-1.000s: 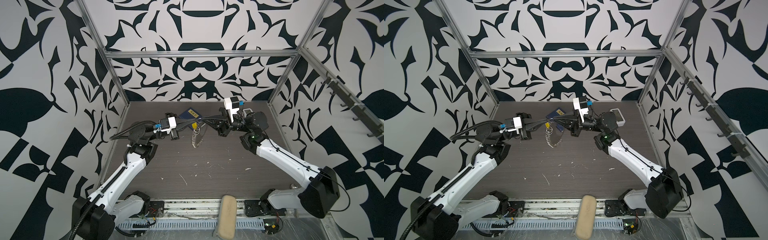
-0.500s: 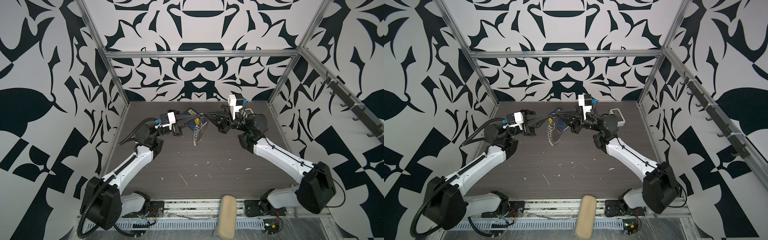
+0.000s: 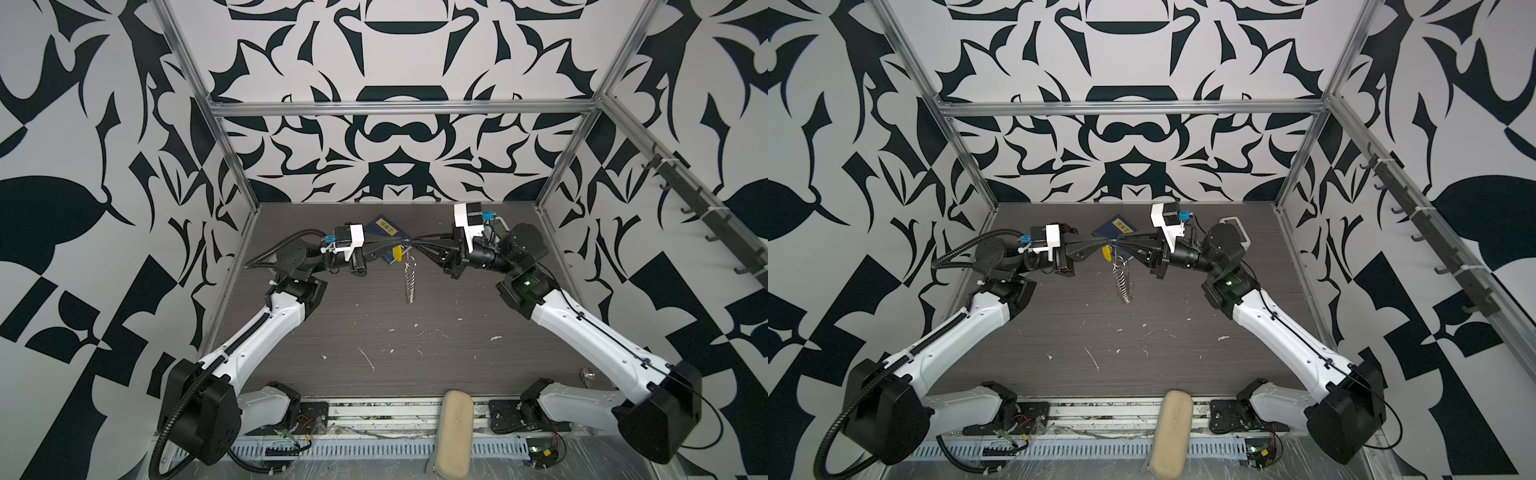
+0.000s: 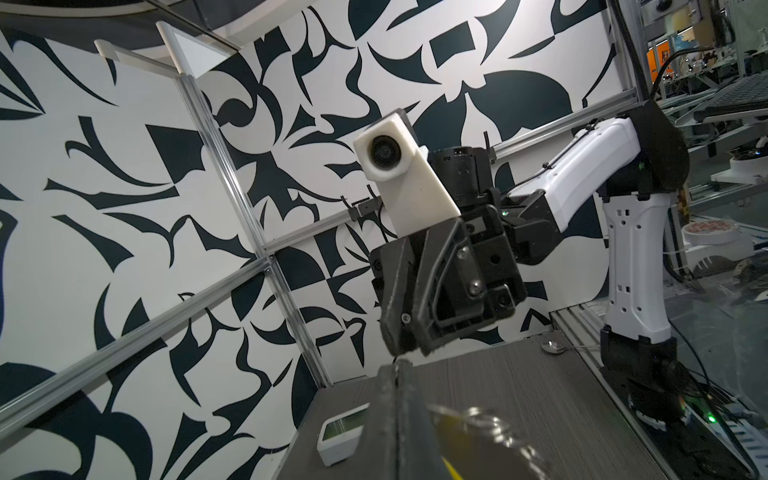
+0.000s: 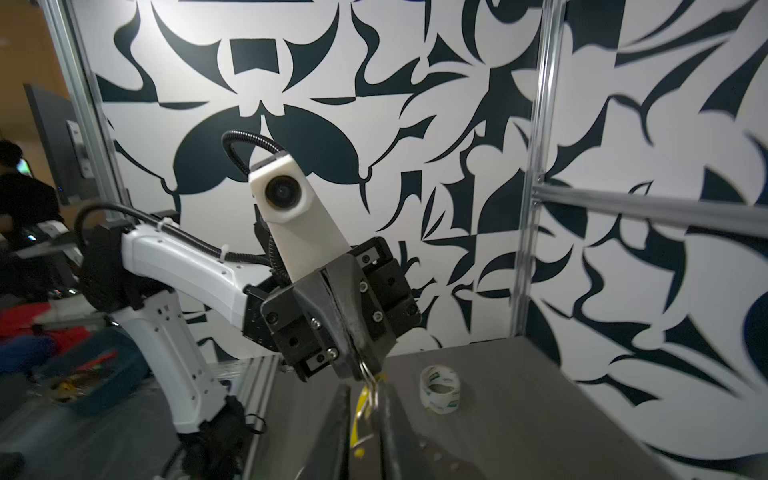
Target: Remove the keys from the keyring
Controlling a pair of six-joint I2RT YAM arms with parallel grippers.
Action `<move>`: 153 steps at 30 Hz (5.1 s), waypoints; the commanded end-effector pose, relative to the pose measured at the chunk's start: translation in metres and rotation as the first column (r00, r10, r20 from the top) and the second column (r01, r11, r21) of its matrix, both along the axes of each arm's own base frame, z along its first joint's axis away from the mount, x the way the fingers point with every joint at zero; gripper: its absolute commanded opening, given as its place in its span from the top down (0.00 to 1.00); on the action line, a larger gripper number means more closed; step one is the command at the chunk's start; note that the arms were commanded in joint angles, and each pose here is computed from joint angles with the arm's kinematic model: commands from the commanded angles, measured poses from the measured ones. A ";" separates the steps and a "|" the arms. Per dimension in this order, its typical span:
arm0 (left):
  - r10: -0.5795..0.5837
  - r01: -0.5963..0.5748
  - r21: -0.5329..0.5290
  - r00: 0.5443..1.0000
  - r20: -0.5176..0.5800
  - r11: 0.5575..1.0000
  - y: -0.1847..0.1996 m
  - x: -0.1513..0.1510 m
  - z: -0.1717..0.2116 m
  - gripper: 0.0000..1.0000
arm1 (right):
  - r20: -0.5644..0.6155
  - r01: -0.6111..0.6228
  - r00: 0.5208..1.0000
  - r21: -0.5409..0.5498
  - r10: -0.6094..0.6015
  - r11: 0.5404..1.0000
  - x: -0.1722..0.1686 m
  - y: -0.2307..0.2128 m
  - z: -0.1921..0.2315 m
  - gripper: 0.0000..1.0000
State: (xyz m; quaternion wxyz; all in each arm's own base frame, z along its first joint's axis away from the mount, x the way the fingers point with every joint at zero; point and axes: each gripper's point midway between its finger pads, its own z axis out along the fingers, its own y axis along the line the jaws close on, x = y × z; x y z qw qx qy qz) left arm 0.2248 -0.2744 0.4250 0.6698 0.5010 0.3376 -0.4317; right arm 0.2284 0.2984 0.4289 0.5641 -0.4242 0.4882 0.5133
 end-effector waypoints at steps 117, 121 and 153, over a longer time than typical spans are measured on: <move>0.406 -0.364 -0.182 0.849 0.338 0.913 -0.022 0.055 -0.037 1.00 | -0.193 0.281 0.959 0.519 -0.210 0.807 0.061 -0.048 0.073 1.00; 0.403 -0.345 -0.232 0.869 0.288 0.910 -0.029 0.066 -0.042 1.00 | -0.211 0.364 0.931 0.486 -0.298 0.795 0.069 -0.053 0.065 1.00; 0.862 -0.660 0.595 0.494 -0.113 0.457 0.079 0.081 -0.180 1.00 | -0.070 0.764 0.641 -0.039 -0.764 0.644 0.036 -0.132 -0.052 1.00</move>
